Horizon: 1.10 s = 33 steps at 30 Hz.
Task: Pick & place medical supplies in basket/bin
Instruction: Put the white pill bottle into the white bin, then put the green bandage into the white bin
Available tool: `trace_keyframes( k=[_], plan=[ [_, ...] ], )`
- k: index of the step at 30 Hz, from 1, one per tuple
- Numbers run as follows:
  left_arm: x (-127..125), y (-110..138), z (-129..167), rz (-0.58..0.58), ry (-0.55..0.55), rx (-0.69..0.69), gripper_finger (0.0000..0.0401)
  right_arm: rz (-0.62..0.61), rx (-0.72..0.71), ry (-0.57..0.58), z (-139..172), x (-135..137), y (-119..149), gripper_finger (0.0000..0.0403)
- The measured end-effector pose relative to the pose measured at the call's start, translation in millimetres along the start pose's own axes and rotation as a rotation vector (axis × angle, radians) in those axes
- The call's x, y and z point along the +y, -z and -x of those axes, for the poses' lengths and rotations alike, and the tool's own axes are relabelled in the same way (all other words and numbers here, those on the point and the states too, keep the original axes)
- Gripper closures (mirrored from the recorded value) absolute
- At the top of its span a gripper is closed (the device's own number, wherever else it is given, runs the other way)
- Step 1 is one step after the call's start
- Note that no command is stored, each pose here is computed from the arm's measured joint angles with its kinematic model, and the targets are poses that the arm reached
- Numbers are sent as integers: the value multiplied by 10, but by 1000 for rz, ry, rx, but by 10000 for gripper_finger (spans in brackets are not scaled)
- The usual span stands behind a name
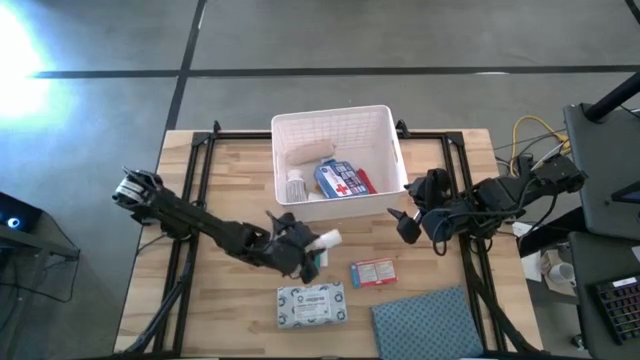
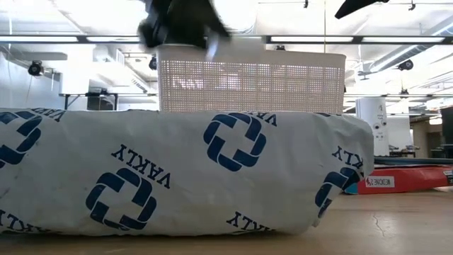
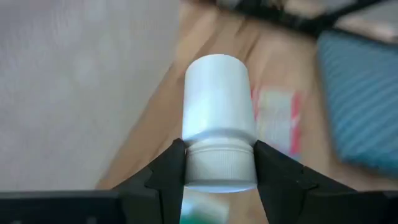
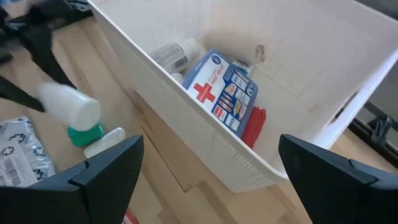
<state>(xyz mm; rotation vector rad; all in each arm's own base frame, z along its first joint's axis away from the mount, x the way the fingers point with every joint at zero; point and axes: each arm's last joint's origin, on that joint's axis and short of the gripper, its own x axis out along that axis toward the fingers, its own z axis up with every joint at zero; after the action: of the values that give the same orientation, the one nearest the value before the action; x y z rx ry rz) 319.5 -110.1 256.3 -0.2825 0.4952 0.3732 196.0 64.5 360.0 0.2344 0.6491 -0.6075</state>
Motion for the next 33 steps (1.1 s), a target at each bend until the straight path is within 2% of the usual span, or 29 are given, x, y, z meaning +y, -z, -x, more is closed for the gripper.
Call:
trace_keyframes(
  k=[4,8,10,12,14,16,19,22,27,29,31,33],
  plan=[
    [-161,-565,236,-77,-55,-137,253,12,-36,-42,60,-12,-37,39],
    [-133,-1112,472,-201,-184,-249,252,5,-76,-80,149,-76,-87,39],
    [24,-1315,517,-283,-329,-248,252,0,-83,-86,179,-110,-94,39],
    [296,-1464,480,-353,-481,-187,253,6,-87,-89,196,-131,-97,39],
    [604,-1566,401,-366,-544,-96,253,14,-89,-90,206,-142,-99,39],
    [839,-1618,320,-344,-550,-33,244,22,-90,-91,206,-139,-99,39],
    [960,-1632,268,-286,-538,-13,214,26,-97,-105,216,-118,-98,39],
    [936,-1604,316,-265,-531,11,172,25,-110,-117,232,-96,-97,39],
    [776,-1524,558,-197,-496,58,112,30,-136,-95,245,-92,-90,39],
    [681,-1442,692,-75,-455,112,99,29,-136,-95,247,-95,-90,39],
    [555,-1330,832,125,-411,164,95,24,-135,-96,248,-96,-90,39],
    [388,-1159,964,254,-383,212,94,3,-134,-97,249,-98,-90,39]
  ],
)
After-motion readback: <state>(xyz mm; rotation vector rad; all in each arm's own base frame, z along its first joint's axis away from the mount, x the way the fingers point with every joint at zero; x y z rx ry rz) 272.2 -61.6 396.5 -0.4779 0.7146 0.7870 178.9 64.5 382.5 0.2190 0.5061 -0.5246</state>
